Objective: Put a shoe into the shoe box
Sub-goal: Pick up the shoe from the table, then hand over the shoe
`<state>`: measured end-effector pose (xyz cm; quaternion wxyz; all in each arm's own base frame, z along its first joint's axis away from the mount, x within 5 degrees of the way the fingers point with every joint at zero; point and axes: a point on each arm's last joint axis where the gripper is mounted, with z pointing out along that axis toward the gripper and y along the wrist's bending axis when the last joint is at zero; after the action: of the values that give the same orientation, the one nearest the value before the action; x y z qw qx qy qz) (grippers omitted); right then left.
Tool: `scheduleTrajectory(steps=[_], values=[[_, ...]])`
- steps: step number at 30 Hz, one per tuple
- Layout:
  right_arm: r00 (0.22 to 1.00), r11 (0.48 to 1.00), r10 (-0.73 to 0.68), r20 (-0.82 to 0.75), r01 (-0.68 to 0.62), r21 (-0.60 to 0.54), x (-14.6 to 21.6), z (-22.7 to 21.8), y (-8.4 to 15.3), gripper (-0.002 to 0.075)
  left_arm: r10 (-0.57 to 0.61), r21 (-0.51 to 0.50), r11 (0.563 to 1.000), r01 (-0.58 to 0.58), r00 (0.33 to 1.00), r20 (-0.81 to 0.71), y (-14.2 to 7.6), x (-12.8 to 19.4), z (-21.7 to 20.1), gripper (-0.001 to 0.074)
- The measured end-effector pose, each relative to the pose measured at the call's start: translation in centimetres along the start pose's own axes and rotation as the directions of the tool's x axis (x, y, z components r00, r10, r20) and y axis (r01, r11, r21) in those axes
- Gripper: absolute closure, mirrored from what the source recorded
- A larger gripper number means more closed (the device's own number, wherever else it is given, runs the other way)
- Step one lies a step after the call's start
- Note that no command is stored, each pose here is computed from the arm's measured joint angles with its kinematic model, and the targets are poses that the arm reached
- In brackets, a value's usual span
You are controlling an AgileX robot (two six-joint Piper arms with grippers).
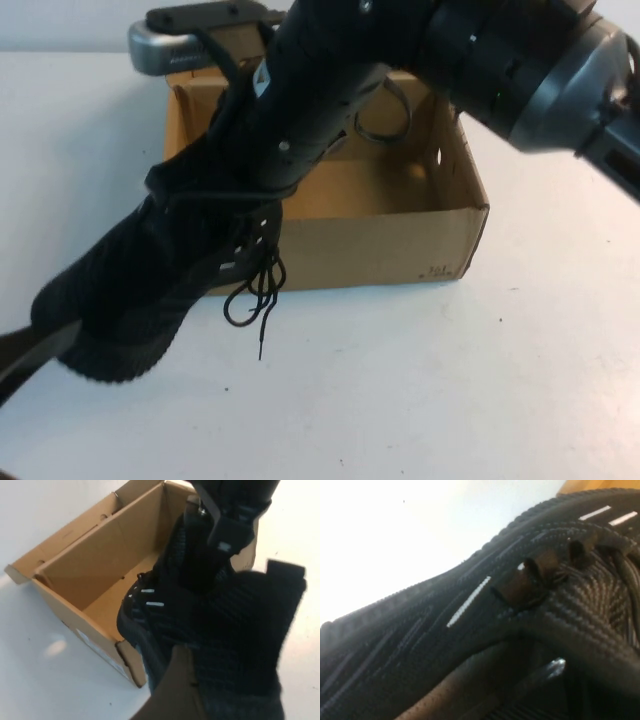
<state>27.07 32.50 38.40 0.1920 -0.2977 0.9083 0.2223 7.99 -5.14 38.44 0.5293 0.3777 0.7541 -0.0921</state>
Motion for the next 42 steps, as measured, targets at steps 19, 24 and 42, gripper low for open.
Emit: scheduleTrajectory(steps=[19, 24, 42], values=[[0.988, 0.986, 0.11, 0.109, -0.095, -0.135, -3.4, -2.6, -5.7, 0.0729, 0.034, 0.041, 0.998, -0.037, 0.997, 0.073, 3.5, -3.9, 4.1, 0.0157], [0.989, 0.987, 0.108, 0.103, -0.095, -0.13, -3.4, -2.3, -5.9, 0.0729, 0.057, 0.081, 0.995, -0.06, 0.997, 0.042, 4.4, -4.0, 6.2, 0.0157], [0.989, 0.981, 0.12, 0.083, -0.105, -0.164, -3.5, -1.4, -5.8, 0.0731, 0.195, 0.123, 0.976, -0.182, 0.976, -0.1, 3.5, -4.1, 11.4, 0.0158]])
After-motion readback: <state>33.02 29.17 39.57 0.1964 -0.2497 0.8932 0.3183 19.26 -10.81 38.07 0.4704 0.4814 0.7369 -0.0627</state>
